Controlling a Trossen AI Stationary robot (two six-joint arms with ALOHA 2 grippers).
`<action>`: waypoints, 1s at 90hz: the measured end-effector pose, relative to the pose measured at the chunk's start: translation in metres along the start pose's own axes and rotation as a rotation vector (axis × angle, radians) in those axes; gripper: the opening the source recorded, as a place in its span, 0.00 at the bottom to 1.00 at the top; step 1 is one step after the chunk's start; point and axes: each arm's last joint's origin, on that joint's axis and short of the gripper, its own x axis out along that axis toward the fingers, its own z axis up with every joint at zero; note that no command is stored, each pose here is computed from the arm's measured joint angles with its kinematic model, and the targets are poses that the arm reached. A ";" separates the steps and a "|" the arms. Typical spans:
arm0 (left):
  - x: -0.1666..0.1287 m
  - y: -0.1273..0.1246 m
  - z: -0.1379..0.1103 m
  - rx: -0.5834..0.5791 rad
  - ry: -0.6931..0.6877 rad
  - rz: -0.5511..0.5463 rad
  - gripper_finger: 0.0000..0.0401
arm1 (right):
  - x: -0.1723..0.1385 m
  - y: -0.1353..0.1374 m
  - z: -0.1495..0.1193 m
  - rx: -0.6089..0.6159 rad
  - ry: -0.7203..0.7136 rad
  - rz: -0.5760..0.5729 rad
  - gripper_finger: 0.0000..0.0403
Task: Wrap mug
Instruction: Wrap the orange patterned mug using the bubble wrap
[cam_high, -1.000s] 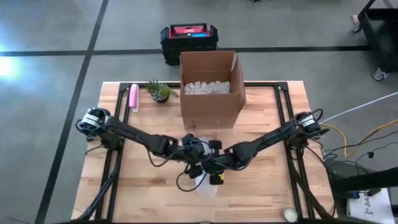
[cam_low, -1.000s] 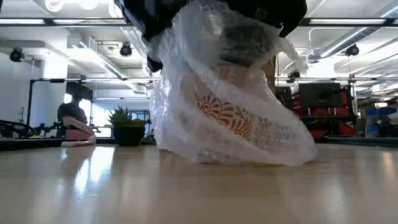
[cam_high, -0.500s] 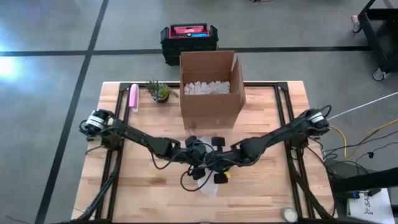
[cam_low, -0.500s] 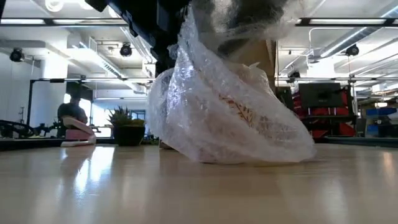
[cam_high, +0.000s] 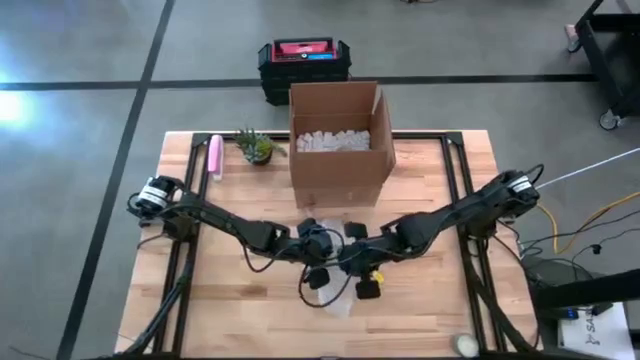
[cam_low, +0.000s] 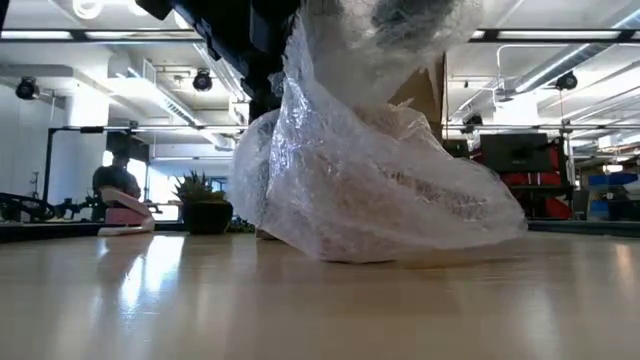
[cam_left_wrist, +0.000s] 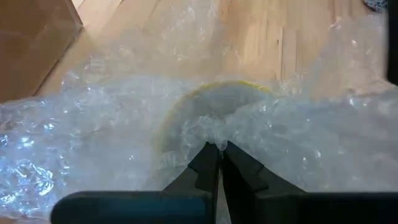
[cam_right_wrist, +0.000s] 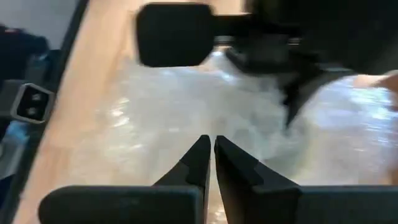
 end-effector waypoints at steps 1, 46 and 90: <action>0.000 0.000 0.000 0.000 0.000 0.000 0.00 | 0.001 0.000 0.000 0.000 0.000 0.000 0.02; 0.000 0.002 -0.005 -0.002 0.007 0.011 0.00 | 0.048 -0.023 -0.008 -0.070 0.059 -0.151 0.02; -0.001 0.000 -0.005 0.006 0.002 -0.016 0.00 | -0.019 -0.011 0.005 -0.014 -0.059 -0.143 0.02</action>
